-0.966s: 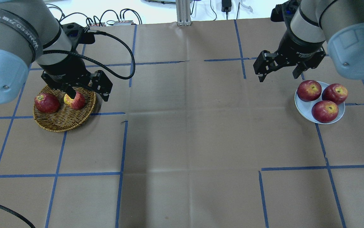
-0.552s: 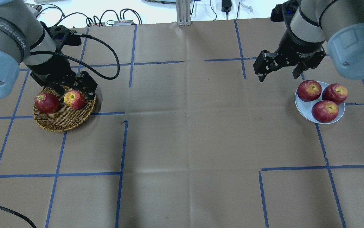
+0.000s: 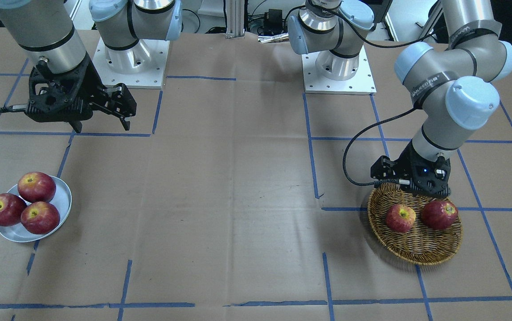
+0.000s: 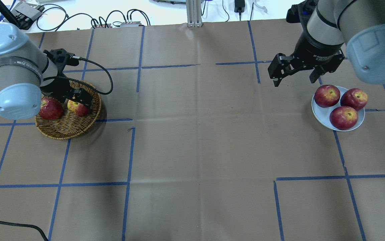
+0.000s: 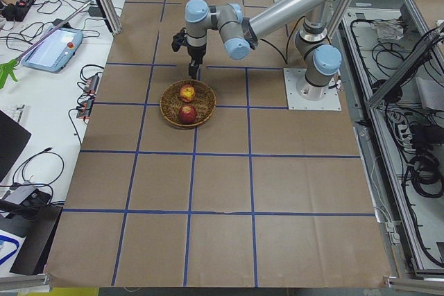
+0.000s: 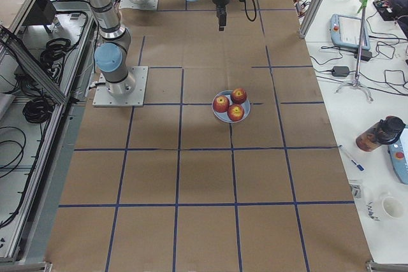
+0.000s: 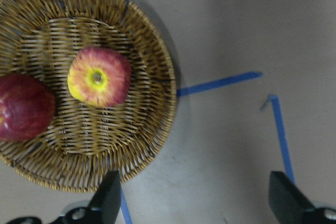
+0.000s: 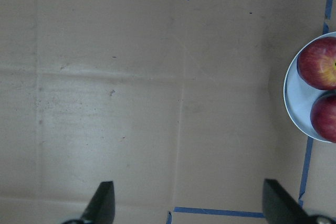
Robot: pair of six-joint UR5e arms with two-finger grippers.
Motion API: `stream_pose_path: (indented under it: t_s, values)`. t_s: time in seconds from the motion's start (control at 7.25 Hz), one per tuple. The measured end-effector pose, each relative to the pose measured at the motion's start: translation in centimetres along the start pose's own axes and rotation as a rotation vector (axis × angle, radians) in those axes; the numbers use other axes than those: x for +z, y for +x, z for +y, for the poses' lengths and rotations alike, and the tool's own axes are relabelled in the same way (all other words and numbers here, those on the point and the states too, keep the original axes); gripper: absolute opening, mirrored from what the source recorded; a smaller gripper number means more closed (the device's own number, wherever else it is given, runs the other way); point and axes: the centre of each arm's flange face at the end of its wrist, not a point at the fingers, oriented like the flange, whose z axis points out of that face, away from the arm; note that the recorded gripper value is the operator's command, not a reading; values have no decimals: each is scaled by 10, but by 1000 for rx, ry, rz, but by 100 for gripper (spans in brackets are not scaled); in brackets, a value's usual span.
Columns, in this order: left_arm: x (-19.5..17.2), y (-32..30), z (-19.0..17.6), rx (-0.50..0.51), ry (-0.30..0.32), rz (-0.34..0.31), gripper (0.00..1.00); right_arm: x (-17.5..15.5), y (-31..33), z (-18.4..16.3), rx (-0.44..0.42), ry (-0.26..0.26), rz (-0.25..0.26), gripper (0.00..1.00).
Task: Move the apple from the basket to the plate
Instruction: 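Close the left gripper on the yellow-red apple and lift it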
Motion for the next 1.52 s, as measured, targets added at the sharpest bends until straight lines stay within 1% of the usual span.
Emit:
stream_pose_path:
  t_s: [0.28, 0.55, 0.83, 0.97, 1.1, 1.24, 1.52]
  values:
    - [27, -19, -9, 67, -9, 5, 99, 0, 0, 0, 0, 0, 0, 100]
    - [50, -27, -13, 84, -5, 2, 99, 0, 0, 0, 0, 0, 1, 100]
    - [72, -41, -13, 74, -2, -2, 98, 0, 0, 0, 0, 0, 0, 100]
    - [78, -44, -11, 66, -8, 1, 68, 0, 0, 0, 0, 0, 0, 100]
    - [82, -46, -11, 59, -12, 4, 52, 0, 0, 0, 0, 0, 0, 100]
    - [84, -46, -11, 57, -13, 7, 48, 0, 0, 0, 0, 0, 1, 100]
    - [76, -45, -13, 55, 0, 2, 48, 0, 0, 0, 0, 0, 2, 100]
